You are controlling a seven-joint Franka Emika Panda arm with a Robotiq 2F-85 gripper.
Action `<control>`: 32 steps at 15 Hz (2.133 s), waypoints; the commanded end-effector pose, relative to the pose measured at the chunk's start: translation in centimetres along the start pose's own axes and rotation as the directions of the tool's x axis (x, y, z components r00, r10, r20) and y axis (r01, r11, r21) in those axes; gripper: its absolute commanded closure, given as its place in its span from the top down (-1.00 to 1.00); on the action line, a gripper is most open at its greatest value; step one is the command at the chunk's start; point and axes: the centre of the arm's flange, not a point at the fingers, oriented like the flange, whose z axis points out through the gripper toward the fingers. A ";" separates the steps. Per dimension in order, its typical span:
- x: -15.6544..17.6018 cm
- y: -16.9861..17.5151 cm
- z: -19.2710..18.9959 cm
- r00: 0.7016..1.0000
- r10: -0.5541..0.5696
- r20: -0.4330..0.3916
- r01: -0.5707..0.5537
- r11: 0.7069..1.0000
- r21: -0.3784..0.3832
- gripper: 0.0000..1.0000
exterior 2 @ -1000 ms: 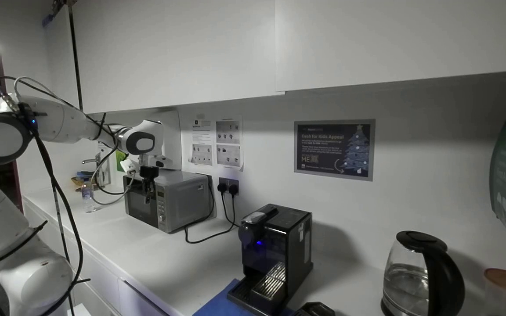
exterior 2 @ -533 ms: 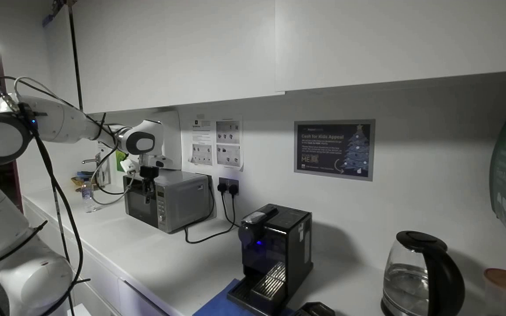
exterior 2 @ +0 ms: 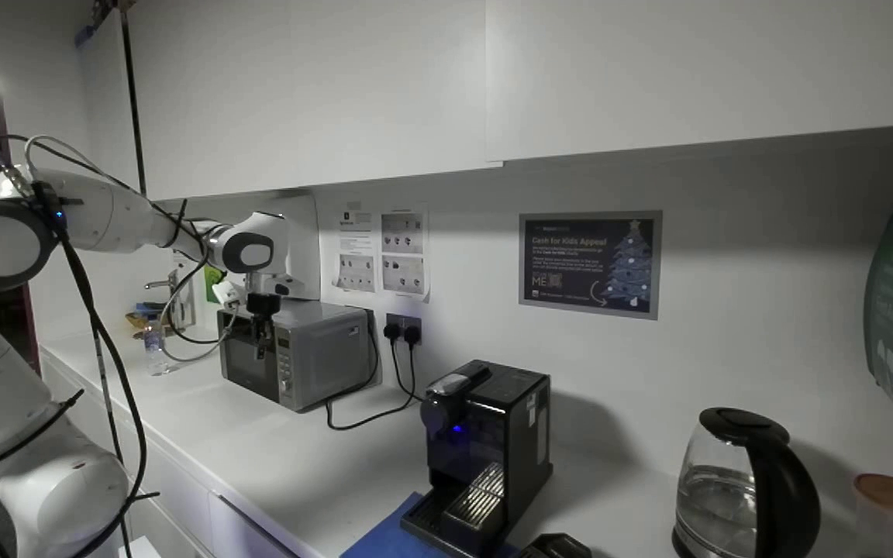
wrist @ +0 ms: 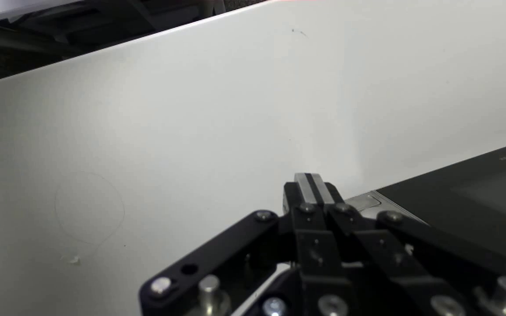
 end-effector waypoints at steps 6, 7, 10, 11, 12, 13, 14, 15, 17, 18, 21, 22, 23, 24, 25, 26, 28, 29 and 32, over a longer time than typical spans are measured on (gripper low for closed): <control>0.0 0.0 0.0 1.000 0.000 0.000 0.000 1.000 0.000 -0.98; 0.0 0.0 0.0 1.000 0.000 0.000 0.000 1.000 0.000 -0.98; -0.3 -0.4 -0.1 1.000 0.002 -0.013 -0.003 1.000 -0.019 -0.48; -0.6 -0.8 0.1 0.999 0.024 -0.024 -0.025 0.999 -0.041 -0.44; -0.9 -1.2 0.5 0.999 0.041 -0.025 -0.043 0.997 -0.057 -0.31; -1.5 -1.8 0.9 0.999 0.049 -0.018 -0.050 0.996 -0.076 -0.14; -2.0 -2.4 1.3 0.998 0.056 -0.012 -0.057 0.994 -0.094 -0.01; -2.4 -2.8 1.7 0.998 0.062 -0.005 -0.063 0.992 -0.106 0.13; -3.3 -3.6 2.3 0.997 0.080 -0.008 -0.081 0.989 -0.125 0.43; -3.7 -3.9 2.5 0.996 0.092 -0.013 -0.093 0.987 -0.131 0.57; -4.2 -4.4 3.1 0.993 0.112 -0.023 -0.114 0.981 -0.158 0.98; -4.3 -4.5 3.3 0.994 0.105 -0.027 -0.108 0.980 -0.167 1.00; -4.3 -4.6 3.4 0.995 0.098 -0.032 -0.102 0.979 -0.175 1.00; -4.3 -4.8 3.7 0.996 0.083 -0.034 -0.088 0.979 -0.182 1.00; -4.2 -4.9 4.0 0.998 0.062 -0.034 -0.067 0.980 -0.189 1.00; -4.1 -5.1 4.3 0.999 0.044 -0.032 -0.049 0.980 -0.195 1.00; -4.0 -5.5 4.8 0.999 0.016 -0.034 -0.022 0.978 -0.207 1.00; -3.9 -5.7 5.1 0.999 0.001 -0.036 -0.009 0.977 -0.213 1.00; -3.4 -6.3 5.8 0.998 -0.033 -0.052 0.020 0.973 -0.231 1.00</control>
